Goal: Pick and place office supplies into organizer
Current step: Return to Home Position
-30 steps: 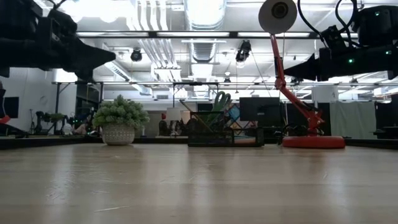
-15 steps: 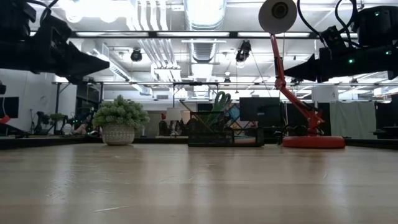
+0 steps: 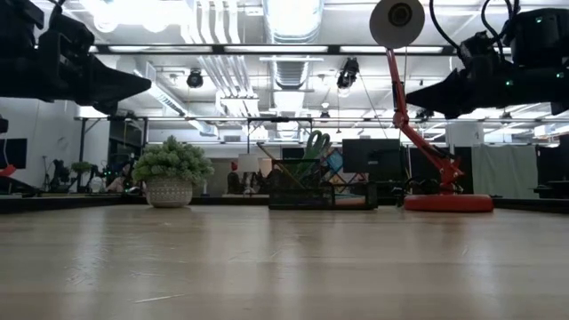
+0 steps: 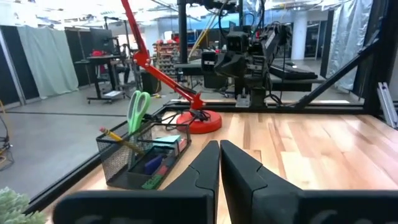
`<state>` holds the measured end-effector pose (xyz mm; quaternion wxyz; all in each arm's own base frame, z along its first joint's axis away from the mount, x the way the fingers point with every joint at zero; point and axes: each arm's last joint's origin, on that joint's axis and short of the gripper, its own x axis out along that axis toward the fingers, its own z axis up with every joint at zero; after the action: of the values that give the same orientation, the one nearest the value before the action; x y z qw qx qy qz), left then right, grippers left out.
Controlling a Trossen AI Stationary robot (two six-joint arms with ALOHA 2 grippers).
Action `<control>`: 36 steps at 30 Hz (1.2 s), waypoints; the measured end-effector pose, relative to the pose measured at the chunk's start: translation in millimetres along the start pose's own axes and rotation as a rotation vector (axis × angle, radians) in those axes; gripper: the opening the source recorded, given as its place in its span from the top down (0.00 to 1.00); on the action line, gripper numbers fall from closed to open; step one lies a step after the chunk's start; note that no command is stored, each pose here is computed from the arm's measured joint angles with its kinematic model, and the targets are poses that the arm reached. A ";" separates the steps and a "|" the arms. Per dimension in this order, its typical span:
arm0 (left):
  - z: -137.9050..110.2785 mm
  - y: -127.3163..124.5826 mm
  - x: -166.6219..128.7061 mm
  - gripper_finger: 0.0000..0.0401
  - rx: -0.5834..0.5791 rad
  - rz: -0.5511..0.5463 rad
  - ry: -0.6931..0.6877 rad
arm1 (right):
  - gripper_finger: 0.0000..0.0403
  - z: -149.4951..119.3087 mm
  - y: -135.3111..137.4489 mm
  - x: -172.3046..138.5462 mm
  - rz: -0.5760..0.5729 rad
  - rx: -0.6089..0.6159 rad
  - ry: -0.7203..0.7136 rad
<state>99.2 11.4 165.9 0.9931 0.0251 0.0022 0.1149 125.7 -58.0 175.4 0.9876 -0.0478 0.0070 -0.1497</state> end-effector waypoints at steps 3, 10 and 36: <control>-1.2 -0.3 0.7 1.00 0.002 -0.004 0.013 | 0.83 0.1 1.1 -0.1 0.036 0.055 -0.002; -4.1 -0.7 2.6 1.00 0.007 -0.006 0.047 | 0.91 -8.6 6.1 -3.2 0.090 0.150 0.045; -4.3 -2.5 2.6 1.00 -0.046 -0.064 0.048 | 0.98 -2.5 30.5 -42.4 0.101 0.146 0.013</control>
<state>102.2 9.8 161.5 0.9962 -0.0008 0.0241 0.0839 94.2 -16.7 170.0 0.9946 0.0259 0.0050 -0.1002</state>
